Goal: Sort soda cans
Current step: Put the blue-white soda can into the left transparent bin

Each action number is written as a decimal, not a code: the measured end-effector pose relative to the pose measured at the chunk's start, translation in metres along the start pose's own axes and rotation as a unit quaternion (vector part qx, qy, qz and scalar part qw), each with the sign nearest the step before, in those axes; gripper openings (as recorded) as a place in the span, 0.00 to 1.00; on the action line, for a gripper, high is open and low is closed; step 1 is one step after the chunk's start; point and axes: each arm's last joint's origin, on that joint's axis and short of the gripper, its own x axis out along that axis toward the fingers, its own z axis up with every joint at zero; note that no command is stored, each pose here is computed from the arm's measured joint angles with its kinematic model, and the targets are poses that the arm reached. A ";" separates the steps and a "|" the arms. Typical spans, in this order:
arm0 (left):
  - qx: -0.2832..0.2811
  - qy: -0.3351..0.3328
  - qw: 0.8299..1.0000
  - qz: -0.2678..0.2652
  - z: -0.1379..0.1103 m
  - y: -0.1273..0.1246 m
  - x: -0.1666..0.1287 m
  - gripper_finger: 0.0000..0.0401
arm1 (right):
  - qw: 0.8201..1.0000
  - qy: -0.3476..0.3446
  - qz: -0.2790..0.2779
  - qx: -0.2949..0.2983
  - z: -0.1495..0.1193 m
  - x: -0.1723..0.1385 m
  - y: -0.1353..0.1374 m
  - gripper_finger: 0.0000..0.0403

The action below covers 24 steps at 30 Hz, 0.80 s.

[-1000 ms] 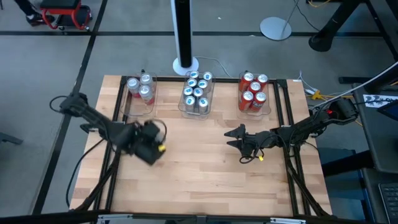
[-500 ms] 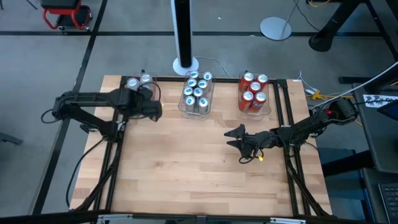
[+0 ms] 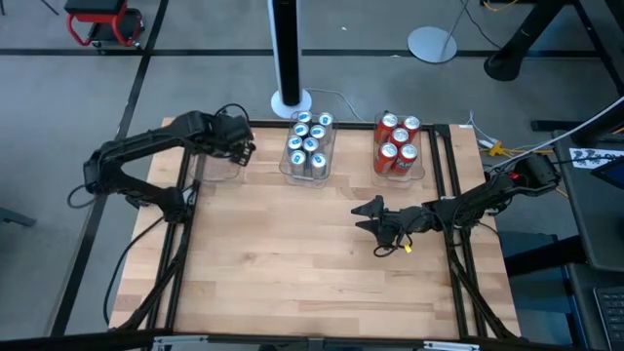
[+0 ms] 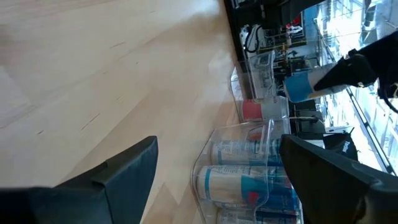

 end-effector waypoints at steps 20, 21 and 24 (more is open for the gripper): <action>-0.013 0.095 0.993 -0.075 -0.019 0.000 0.092 0.72 | 1.000 0.000 0.000 0.000 0.000 0.000 0.000 0.83; -0.014 0.099 0.992 -0.072 -0.022 0.001 0.095 0.72 | 1.000 0.000 0.000 0.000 0.000 0.000 0.000 0.83; -0.015 0.098 0.993 -0.071 -0.025 0.002 0.103 0.72 | 1.000 0.000 0.000 0.000 0.000 0.000 0.000 0.83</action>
